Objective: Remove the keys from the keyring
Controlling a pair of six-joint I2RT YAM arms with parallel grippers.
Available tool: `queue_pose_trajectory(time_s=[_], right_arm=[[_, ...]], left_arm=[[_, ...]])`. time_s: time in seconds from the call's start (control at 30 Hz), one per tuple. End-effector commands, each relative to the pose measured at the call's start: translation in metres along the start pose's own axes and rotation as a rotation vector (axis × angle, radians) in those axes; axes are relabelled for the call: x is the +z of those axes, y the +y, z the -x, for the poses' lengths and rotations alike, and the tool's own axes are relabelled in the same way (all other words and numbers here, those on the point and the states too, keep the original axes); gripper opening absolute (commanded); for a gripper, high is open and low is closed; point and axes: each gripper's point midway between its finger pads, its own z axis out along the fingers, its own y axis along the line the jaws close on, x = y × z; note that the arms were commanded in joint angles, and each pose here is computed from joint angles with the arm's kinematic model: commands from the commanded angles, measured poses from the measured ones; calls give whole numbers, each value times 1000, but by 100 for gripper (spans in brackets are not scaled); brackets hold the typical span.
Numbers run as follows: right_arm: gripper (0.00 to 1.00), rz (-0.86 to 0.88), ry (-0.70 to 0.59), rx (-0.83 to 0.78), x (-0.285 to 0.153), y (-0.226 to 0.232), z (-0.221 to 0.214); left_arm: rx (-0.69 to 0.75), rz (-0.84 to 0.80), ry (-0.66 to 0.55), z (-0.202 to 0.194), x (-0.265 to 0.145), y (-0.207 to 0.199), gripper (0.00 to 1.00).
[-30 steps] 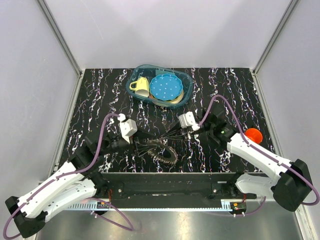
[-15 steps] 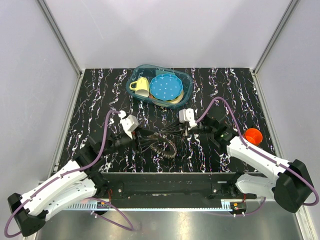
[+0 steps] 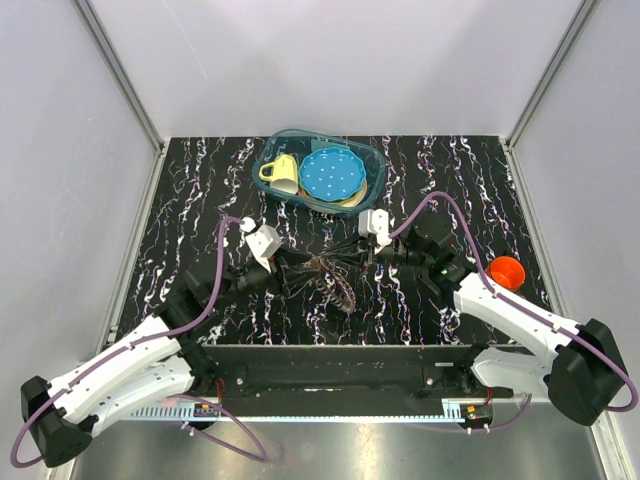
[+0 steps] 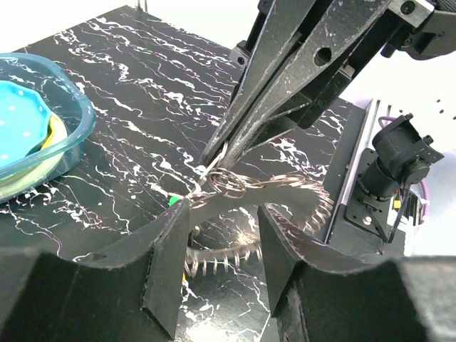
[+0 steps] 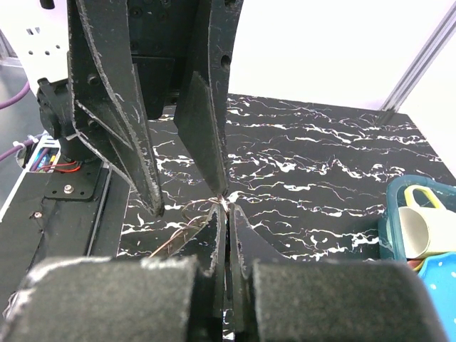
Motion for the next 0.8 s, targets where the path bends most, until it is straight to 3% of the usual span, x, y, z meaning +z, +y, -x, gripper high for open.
queue_pose_trajectory(time_s=[0.0,0.77], right_arm=[[0,-41,-75,-52,-1,-8,27],[0,-40,-49,-74,-1,-7,15]], left_arm=[[36,37,-97,22,7,7,46],[80,166,-76,28,18,29,38]])
